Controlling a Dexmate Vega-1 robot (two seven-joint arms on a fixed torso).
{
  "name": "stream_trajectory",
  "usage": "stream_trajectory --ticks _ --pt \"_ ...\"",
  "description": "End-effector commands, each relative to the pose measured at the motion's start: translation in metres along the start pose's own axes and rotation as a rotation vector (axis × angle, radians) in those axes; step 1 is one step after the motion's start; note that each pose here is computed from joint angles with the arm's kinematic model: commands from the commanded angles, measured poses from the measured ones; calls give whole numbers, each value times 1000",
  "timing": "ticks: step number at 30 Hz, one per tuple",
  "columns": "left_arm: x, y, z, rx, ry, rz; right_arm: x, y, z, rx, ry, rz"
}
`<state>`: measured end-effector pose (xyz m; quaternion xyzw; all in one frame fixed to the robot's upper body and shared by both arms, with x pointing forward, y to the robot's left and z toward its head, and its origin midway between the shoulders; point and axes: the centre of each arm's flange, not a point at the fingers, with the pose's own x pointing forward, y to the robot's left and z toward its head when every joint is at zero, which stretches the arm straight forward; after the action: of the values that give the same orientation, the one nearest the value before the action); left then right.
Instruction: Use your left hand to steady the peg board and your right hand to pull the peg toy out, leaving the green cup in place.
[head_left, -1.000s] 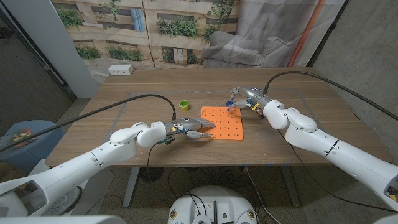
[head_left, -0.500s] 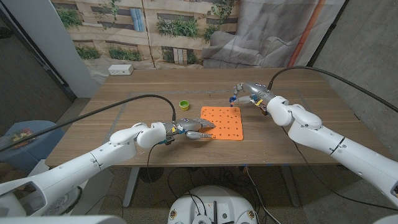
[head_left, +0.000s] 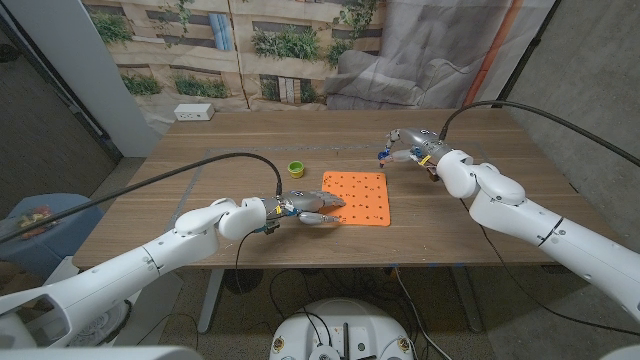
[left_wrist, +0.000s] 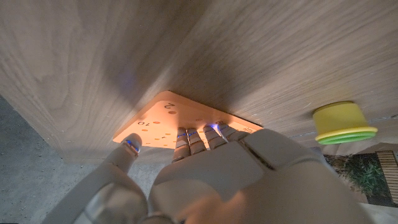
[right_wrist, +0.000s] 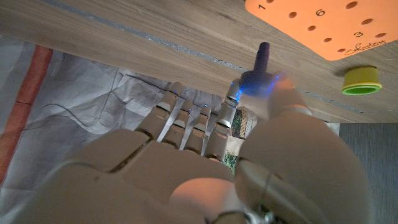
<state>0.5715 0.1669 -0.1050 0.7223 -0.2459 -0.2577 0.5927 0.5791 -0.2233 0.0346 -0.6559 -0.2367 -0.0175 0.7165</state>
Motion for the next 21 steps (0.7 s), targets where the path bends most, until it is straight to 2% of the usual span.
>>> stream_trajectory --ticks 1,21 --pt "-4 0 1 4 8 -14 -1 -1 -23 -35 83 3" --pt "-9 6 0 17 14 9 5 8 -53 -102 211 47"
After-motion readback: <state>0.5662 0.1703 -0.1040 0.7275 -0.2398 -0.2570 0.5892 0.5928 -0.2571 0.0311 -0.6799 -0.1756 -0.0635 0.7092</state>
